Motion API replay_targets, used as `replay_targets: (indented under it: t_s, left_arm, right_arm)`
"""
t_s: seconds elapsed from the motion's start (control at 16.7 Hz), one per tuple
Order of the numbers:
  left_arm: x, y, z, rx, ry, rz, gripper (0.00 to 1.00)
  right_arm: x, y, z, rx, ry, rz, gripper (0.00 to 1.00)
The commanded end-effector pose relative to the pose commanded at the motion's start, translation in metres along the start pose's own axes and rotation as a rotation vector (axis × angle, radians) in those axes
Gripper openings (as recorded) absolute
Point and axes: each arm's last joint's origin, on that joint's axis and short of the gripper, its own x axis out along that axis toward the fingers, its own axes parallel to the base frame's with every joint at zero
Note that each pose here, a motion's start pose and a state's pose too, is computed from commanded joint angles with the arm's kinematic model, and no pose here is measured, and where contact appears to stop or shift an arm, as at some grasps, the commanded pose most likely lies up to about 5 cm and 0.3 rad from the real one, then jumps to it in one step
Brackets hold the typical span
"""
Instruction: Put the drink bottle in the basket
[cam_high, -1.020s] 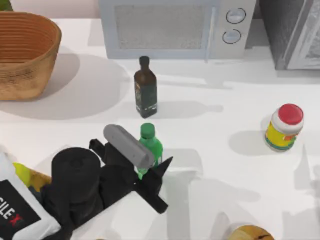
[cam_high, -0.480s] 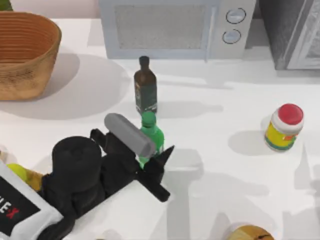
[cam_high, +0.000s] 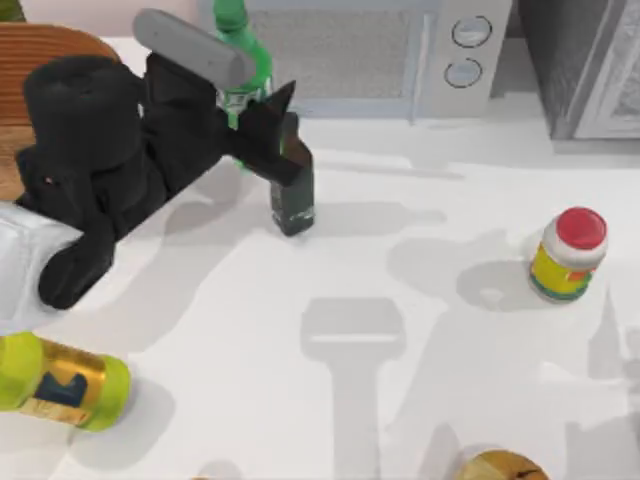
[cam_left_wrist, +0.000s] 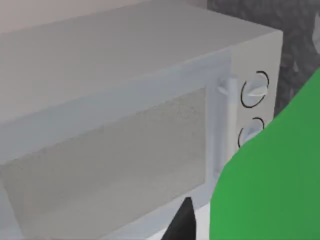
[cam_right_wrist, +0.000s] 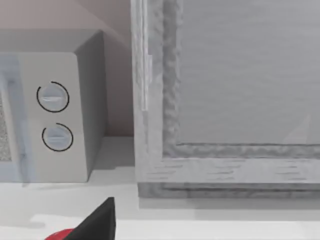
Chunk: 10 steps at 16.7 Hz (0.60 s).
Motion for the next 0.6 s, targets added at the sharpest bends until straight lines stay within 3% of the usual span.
replay_targets:
  t_s: [0.3,0.6]
  left_arm:
    - [-0.011,0.087,0.064,-0.019,0.031,0.222,0.0]
    - [-0.044,0.16,0.091,-0.094,0.113,0.431,0.0]
  right_arm:
    - [0.0,0.0,0.0,0.0,0.0,0.0,1.0]
    - [0.0,0.0,0.0,0.0,0.0,0.0,1.0]
